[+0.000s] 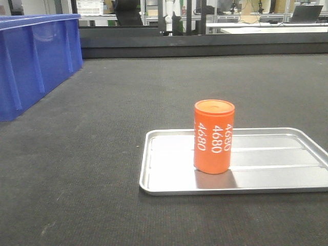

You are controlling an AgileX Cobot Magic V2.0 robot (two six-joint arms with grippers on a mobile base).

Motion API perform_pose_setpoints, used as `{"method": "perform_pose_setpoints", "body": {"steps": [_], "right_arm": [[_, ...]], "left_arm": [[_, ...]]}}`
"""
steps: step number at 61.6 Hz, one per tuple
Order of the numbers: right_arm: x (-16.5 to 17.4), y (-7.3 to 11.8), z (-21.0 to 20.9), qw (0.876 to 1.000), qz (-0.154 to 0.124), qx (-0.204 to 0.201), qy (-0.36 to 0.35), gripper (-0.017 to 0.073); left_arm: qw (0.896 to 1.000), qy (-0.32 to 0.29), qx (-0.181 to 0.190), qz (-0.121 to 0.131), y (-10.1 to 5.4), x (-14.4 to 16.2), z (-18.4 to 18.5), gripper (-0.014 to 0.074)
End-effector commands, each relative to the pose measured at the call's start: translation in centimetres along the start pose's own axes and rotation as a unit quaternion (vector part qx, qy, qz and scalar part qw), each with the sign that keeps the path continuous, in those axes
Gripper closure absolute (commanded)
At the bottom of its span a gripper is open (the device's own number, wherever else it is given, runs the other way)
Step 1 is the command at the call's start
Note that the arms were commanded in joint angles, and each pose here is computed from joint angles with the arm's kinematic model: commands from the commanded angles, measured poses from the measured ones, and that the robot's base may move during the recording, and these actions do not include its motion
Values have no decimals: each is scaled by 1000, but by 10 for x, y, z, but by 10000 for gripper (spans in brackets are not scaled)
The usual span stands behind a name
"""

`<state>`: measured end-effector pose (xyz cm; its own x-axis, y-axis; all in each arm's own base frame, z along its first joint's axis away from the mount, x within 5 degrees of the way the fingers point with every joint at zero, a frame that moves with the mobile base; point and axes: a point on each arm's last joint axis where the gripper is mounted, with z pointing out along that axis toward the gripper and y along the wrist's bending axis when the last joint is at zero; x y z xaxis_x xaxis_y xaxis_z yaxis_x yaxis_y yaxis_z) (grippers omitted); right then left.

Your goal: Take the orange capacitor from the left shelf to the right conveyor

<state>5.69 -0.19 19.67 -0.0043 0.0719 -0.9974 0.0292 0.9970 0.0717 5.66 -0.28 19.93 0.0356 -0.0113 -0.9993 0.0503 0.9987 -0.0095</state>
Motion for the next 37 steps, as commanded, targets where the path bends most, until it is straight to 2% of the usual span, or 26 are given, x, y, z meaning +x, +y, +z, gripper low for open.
{"method": "perform_pose_setpoints", "body": {"steps": [1, 18, 37], "right_arm": [[-15, 2, -3, 998, -9, -9, -61, 505], [-15, 2, -3, 998, 17, -10, -61, 505], [-17, 2, -3, 997, -3, -9, -71, 505]], "left_arm": [[999, -37, 1, -2, 0, -1, 0, 720], [999, -37, 1, -2, 0, -1, 0, 720], [999, -37, 1, -2, 0, -1, 0, 720]]}}
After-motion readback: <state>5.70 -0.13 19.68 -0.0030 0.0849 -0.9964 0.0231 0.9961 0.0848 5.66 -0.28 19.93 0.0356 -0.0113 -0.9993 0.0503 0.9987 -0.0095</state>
